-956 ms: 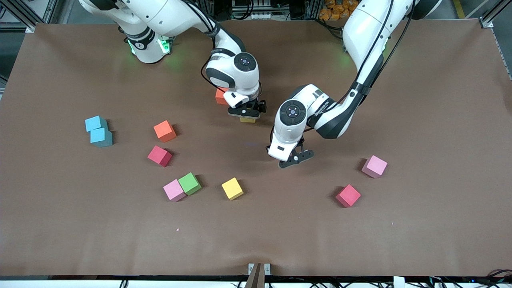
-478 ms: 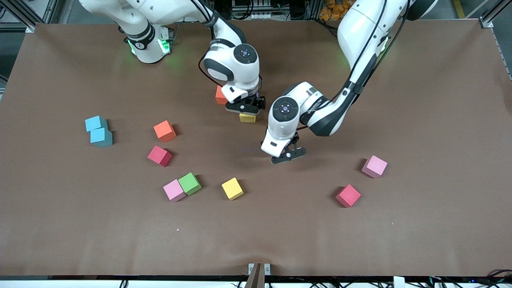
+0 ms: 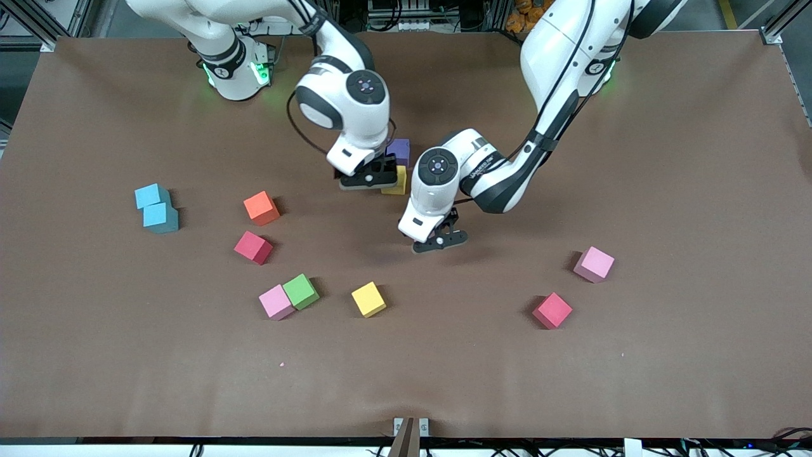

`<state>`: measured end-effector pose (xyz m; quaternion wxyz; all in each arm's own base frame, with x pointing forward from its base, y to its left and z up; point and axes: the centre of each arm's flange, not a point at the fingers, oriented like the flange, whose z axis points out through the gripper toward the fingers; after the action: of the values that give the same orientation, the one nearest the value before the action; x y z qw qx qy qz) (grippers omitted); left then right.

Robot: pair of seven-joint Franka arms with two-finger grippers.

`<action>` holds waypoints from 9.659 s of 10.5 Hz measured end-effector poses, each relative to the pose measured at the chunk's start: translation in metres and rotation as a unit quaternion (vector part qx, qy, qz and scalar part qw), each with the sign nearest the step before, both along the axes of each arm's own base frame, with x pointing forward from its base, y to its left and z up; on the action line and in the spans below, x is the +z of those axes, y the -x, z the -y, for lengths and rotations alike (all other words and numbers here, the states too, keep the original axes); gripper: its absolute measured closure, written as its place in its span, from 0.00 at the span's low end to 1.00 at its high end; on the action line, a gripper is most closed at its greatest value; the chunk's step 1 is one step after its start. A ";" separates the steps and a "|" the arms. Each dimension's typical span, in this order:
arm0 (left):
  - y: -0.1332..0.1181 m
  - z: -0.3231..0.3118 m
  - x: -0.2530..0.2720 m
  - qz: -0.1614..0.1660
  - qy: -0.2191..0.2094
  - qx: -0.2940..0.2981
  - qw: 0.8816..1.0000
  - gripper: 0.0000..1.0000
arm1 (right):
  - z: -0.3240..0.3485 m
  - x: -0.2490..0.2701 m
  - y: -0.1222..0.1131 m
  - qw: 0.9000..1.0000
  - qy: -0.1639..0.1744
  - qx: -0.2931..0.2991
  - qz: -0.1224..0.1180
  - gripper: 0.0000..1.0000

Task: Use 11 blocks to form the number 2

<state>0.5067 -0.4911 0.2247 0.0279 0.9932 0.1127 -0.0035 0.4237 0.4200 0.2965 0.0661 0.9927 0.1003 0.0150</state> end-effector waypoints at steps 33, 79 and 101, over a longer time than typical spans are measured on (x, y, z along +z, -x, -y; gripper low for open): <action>0.080 0.084 -0.028 0.005 -0.004 -0.085 0.996 0.39 | 0.306 -0.095 -0.145 0.911 -0.097 0.396 -0.059 0.00; -0.206 -0.302 0.019 0.048 0.003 0.357 0.933 0.00 | 0.015 -0.091 -0.025 0.807 -0.086 0.581 -0.067 0.45; -0.097 -0.414 0.259 0.003 -0.067 0.216 0.974 0.00 | 0.090 -0.041 -0.095 0.843 -0.054 0.535 -0.028 0.00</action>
<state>0.6035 -0.0767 0.4832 -0.0385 0.9451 0.3242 0.0136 0.5184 0.3304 0.2556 -0.0091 0.7868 0.6166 0.0252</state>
